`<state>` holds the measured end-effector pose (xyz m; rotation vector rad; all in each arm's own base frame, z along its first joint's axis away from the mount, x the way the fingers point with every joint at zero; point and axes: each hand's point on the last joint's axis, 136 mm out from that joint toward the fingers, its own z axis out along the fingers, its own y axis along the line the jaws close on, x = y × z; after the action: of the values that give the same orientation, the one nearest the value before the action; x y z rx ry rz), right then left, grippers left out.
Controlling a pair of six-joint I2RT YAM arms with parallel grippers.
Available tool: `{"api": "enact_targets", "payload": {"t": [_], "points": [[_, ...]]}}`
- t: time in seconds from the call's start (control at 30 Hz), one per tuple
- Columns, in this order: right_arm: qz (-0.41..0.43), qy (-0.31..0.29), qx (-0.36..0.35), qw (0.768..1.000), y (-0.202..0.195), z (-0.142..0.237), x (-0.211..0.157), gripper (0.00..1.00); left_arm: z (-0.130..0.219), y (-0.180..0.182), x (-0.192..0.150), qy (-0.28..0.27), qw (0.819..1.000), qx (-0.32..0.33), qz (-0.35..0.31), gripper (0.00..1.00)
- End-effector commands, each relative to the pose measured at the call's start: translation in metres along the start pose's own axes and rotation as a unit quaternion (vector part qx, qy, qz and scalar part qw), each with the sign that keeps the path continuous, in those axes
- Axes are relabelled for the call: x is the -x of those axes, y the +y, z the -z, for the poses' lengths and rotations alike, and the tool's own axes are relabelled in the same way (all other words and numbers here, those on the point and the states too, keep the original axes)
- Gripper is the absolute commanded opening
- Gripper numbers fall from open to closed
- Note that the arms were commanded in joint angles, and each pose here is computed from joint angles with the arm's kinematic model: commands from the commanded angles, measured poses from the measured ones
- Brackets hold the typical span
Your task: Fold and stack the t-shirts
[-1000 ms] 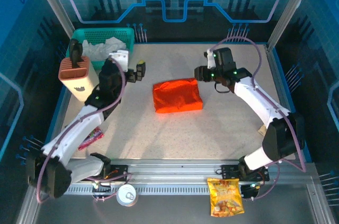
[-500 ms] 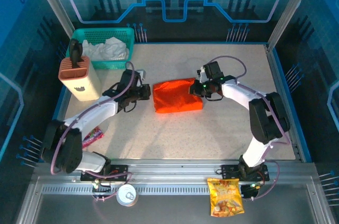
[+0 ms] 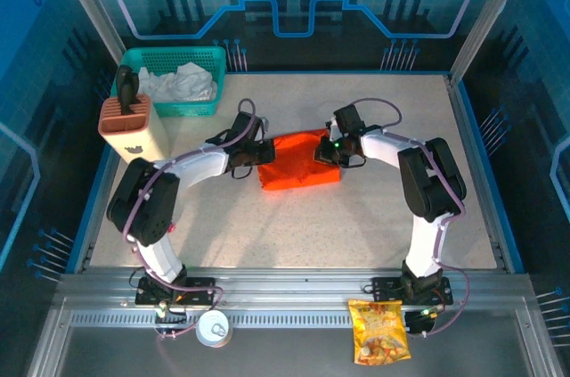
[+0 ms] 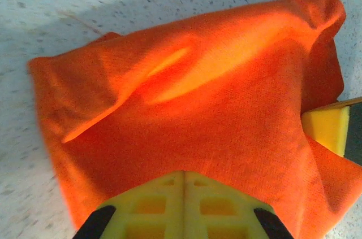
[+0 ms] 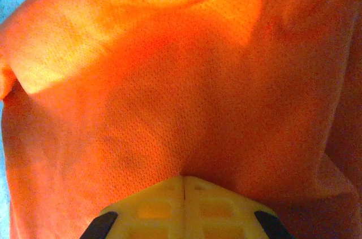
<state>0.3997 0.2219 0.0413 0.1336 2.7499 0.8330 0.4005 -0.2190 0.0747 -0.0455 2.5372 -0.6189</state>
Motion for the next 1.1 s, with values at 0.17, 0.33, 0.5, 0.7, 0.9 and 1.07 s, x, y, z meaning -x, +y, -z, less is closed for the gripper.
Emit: {"api": "enact_targets", "payload": {"t": [0.17,0.33,0.5,0.7,0.9,1.07], "points": [[-0.009,0.008,-0.019,1.000,-0.014,-0.010,0.002,0.00,-0.047,-0.001,0.012,0.010,1.000,0.007,-0.002,0.00],[-0.013,0.007,-0.031,0.999,-0.023,-0.006,0.000,0.00,-0.054,0.034,0.029,0.002,0.998,0.055,-0.003,0.00],[-0.011,-0.002,-0.037,0.999,-0.024,0.007,0.002,0.03,-0.045,0.055,0.050,-0.014,0.996,0.087,-0.030,0.00],[0.011,-0.021,-0.033,0.999,-0.007,0.036,0.008,0.09,0.001,0.020,0.077,-0.048,0.994,0.051,-0.078,0.00],[0.044,-0.048,-0.052,0.997,0.001,0.076,0.002,0.28,0.074,-0.010,0.066,-0.087,0.985,0.073,-0.126,0.45],[0.071,-0.018,-0.084,0.994,-0.014,0.086,-0.022,0.49,0.097,0.007,0.013,-0.035,0.994,0.078,-0.075,0.67]]}}
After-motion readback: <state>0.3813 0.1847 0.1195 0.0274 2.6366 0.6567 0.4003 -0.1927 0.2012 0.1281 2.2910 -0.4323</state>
